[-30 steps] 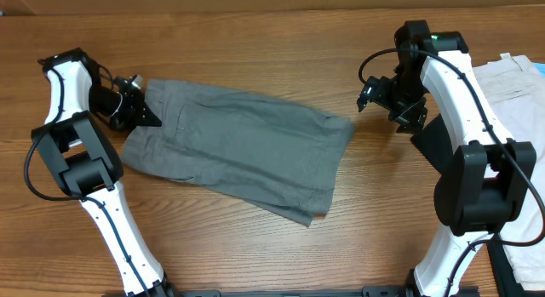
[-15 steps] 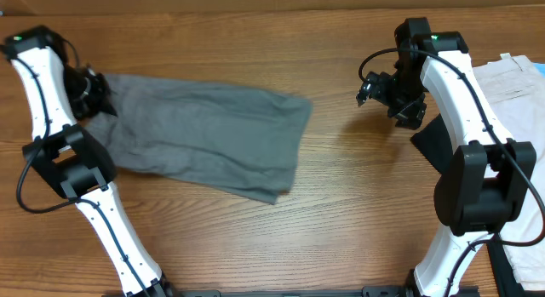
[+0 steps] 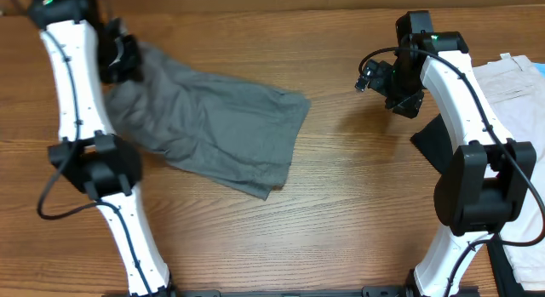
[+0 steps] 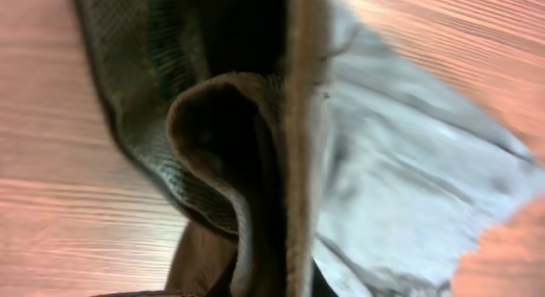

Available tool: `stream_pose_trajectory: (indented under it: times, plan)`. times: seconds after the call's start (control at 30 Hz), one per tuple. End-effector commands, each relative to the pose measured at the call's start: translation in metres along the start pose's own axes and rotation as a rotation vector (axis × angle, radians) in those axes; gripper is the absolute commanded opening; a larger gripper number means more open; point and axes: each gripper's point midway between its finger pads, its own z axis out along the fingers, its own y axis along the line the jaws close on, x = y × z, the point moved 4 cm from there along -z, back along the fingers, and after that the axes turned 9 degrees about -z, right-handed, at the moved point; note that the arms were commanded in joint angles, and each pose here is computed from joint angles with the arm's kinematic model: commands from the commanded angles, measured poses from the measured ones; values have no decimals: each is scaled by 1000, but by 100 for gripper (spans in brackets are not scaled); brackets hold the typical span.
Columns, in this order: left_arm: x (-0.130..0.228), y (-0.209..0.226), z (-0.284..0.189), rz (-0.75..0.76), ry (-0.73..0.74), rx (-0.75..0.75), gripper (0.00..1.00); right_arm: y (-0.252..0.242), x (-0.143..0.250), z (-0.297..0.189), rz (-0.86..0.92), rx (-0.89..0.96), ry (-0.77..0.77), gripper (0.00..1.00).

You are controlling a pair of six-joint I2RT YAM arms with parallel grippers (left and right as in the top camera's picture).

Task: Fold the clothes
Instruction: 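Grasp the shorts' left end with the left gripper and lift it, then fold the lifted left end rightward over the shorts with the left gripper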

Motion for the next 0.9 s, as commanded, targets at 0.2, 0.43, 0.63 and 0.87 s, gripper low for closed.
stream_pose_trajectory:
  times: [0.2,0.43,0.63,0.87]
  plan:
    - [64,-108,14,270,70,-4,4,5,-4,-9,-9,-12,-29,100]
    - [104,-156,26,421,122,17,4,5,-4,-9,-9,-12,-29,100]
    - [131,-174,39,473,199,33,9,5,-4,-9,-9,-12,-29,100]
    - [153,-167,75,454,342,15,4,5,-4,-9,-9,-12,-29,100]
